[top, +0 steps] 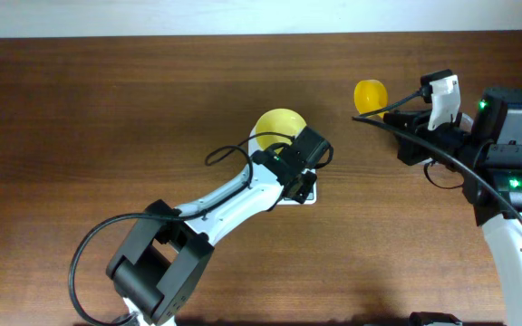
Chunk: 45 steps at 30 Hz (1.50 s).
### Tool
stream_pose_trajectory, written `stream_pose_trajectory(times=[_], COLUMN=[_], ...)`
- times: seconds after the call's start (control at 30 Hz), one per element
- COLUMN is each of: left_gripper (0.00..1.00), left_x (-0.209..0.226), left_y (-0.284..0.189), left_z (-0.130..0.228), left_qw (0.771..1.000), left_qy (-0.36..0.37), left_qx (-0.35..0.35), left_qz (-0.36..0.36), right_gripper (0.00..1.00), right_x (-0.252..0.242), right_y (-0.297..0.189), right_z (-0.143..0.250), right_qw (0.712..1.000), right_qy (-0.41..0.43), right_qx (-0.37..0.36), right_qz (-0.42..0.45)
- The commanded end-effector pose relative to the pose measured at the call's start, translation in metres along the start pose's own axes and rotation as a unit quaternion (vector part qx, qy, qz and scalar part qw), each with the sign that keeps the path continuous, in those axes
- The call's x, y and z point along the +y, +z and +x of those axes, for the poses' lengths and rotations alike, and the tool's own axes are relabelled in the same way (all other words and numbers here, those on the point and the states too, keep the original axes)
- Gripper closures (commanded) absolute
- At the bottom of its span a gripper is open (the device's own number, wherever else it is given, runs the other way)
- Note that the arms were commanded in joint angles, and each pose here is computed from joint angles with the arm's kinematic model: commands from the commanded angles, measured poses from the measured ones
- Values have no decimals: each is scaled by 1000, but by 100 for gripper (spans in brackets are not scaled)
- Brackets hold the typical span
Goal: Scoop item into bowl and weigh 50g on scale
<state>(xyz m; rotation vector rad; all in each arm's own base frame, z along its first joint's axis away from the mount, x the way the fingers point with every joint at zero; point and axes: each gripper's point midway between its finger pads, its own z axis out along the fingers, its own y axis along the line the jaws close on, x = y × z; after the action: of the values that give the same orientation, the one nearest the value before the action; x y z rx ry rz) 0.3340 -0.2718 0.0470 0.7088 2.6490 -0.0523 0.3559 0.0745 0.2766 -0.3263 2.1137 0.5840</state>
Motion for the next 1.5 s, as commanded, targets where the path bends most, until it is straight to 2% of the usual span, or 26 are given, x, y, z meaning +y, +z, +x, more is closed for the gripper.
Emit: stream_pose_trajectory(times=[0.0,0.3,0.67,1.47], left_gripper=[100,100,100,100], left_x=[-10,-13,3,2], left_y=[-15,-3,15,25], left_z=[-9,-2,11,12], left_qw=[998,997,999,998], left_qy=[67,79,0,1], left_qx=[-21,-6,17,19], left_qz=[3,1,-51,-54], right_gripper=[96,96,96,96], right_x=[1,1,1,1], right_y=[-7,-7,-7,-7], right_z=[-10,-9,-9,-9], right_qw=[1000,1000,1000,1000], right_qy=[-14,-13,-13,-13], right_qx=[-15,-14,-14,-14], right_qz=[7,7,7,7])
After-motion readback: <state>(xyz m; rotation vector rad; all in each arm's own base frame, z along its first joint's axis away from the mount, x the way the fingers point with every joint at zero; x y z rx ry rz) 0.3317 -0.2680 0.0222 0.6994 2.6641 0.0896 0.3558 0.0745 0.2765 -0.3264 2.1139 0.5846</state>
